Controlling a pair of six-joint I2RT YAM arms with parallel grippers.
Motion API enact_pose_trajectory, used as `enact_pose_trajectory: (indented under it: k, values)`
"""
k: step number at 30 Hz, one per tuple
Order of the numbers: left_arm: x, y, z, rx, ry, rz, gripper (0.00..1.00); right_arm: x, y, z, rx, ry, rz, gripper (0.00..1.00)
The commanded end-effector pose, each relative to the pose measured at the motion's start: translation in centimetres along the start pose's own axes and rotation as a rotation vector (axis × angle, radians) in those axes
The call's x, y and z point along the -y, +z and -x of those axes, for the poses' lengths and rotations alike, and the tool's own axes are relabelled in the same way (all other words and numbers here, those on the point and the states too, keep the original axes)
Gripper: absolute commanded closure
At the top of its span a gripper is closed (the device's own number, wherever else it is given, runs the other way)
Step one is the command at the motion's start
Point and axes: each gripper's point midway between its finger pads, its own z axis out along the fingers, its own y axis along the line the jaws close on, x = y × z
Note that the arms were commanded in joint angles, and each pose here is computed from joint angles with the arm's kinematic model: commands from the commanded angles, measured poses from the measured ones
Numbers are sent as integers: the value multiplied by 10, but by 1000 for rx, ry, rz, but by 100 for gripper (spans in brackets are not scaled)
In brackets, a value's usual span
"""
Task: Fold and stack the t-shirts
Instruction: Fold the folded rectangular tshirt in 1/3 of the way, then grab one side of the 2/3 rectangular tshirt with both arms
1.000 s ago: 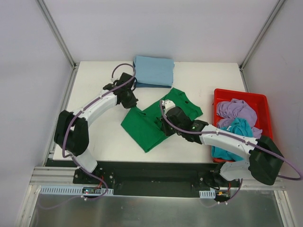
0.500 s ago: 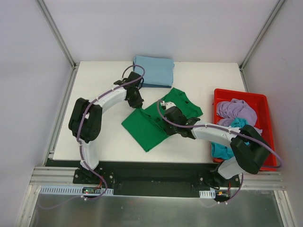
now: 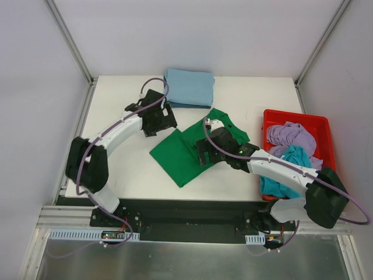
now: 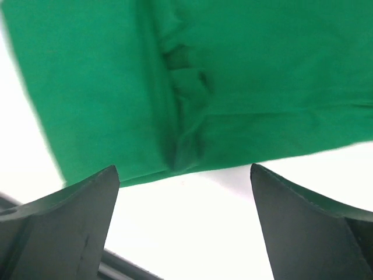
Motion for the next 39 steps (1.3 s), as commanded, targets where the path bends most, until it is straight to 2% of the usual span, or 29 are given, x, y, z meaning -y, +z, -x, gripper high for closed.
enact_pose_trajectory:
  k: [1, 4, 6, 10, 13, 17, 19, 25, 27, 31, 35, 39]
  values:
    - [-50, -46, 12, 127, -102, 50, 1, -78, -30, 19, 48, -29, 410, 4]
    - [-94, -56, 0, 148, -185, 103, 1, -122, -32, 14, 1, -80, 553, 4]
    - [-120, -59, -11, 154, -231, 134, 1, -137, -19, 8, -42, -113, 538, 4]
    - [-138, -62, -22, 162, -247, 159, 1, -145, 14, 5, -117, -106, 476, 4]
    - [-141, -62, -25, 155, -250, 154, 1, -129, 38, 12, -126, -124, 372, 4]
    - [-141, -61, -28, 142, -248, 148, 1, -74, 71, 15, -191, -33, 215, 4]
    - [-142, -60, -30, 133, -245, 146, 1, -41, 78, 22, -176, -22, 94, 4]
    - [-142, -52, -35, 90, -248, 152, 1, 1, 53, 56, -73, -28, -41, 4]
    - [-142, -47, -37, 74, -253, 161, 1, -4, 40, 55, -62, -56, -5, 4]
    - [-138, -32, -42, 19, -255, 146, 1, -49, 13, 43, 11, -261, 149, 4]
    - [-114, -13, -49, -77, -249, 28, 15, -108, -4, 3, 9, -478, 291, 4]
    - [-102, 5, -58, -167, -269, -25, 34, -134, 3, -30, -43, -657, 261, 2]
